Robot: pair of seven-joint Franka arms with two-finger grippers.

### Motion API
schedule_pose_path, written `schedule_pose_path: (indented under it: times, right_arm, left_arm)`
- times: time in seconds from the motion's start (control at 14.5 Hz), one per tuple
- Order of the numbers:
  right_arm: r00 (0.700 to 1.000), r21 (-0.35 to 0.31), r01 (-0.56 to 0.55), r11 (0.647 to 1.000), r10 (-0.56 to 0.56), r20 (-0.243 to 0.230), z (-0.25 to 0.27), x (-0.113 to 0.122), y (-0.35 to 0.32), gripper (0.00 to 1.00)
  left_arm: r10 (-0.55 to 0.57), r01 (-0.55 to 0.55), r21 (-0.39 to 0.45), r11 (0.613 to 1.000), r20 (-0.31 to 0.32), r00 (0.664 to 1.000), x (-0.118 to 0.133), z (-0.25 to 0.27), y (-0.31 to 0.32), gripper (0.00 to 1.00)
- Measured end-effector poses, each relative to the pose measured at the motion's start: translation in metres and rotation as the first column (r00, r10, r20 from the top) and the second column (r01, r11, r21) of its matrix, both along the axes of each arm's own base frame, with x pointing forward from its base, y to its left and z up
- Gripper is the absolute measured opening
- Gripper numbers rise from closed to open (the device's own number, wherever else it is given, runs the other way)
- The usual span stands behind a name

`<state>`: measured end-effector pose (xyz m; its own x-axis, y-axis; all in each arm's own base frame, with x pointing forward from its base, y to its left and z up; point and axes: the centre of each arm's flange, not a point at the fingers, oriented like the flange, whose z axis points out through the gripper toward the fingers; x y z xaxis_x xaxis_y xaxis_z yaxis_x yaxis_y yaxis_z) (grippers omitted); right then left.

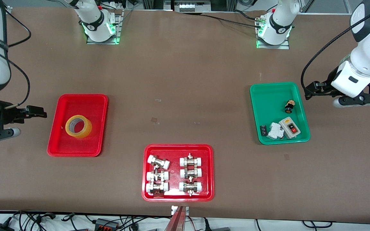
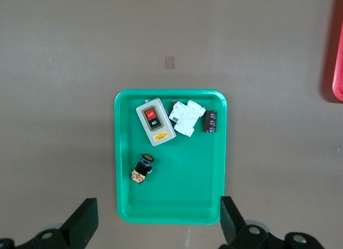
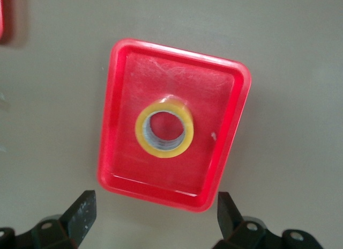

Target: Left arm passes tape to right arm into tray

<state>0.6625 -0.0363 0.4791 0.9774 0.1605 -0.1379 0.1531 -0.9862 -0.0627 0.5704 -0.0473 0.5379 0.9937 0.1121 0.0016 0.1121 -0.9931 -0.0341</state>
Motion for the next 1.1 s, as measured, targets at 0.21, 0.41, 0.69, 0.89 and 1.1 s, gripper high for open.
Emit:
schedule_pose_path:
  times: [0.21, 0.41, 0.69, 0.89, 1.1]
  right_arm:
    - [0.997, -0.026, 0.083, 0.996, -0.083, 0.004, 0.044, -0.020, 0.024, 1.00]
    - [0.994, -0.035, 0.102, 0.994, -0.100, 0.044, 0.086, -0.032, 0.021, 1.00]
    - [0.987, -0.036, 0.124, 0.992, -0.119, 0.109, 0.110, -0.030, 0.014, 1.00]
    - [0.979, -0.037, 0.123, 0.992, -0.115, 0.168, 0.121, -0.027, 0.019, 1.00]
    - [0.972, -0.049, 0.140, 0.989, -0.128, 0.200, 0.125, -0.025, 0.013, 1.00]
  left_arm:
    - [0.000, 0.000, 0.000, 1.000, 0.000, 1.000, 0.000, 0.000, 0.000, 1.00]
    - [0.000, 0.000, 0.000, 1.000, 0.000, 1.000, 0.000, 0.000, 0.000, 1.00]
    - [-0.004, 0.004, 0.000, 1.000, 0.000, 1.000, 0.000, 0.000, -0.002, 1.00]
    - [-0.007, 0.007, 0.000, 1.000, 0.000, 1.000, 0.000, 0.000, -0.004, 1.00]
    - [-0.007, 0.007, 0.000, 1.000, 0.000, 1.000, 0.000, 0.000, -0.004, 1.00]
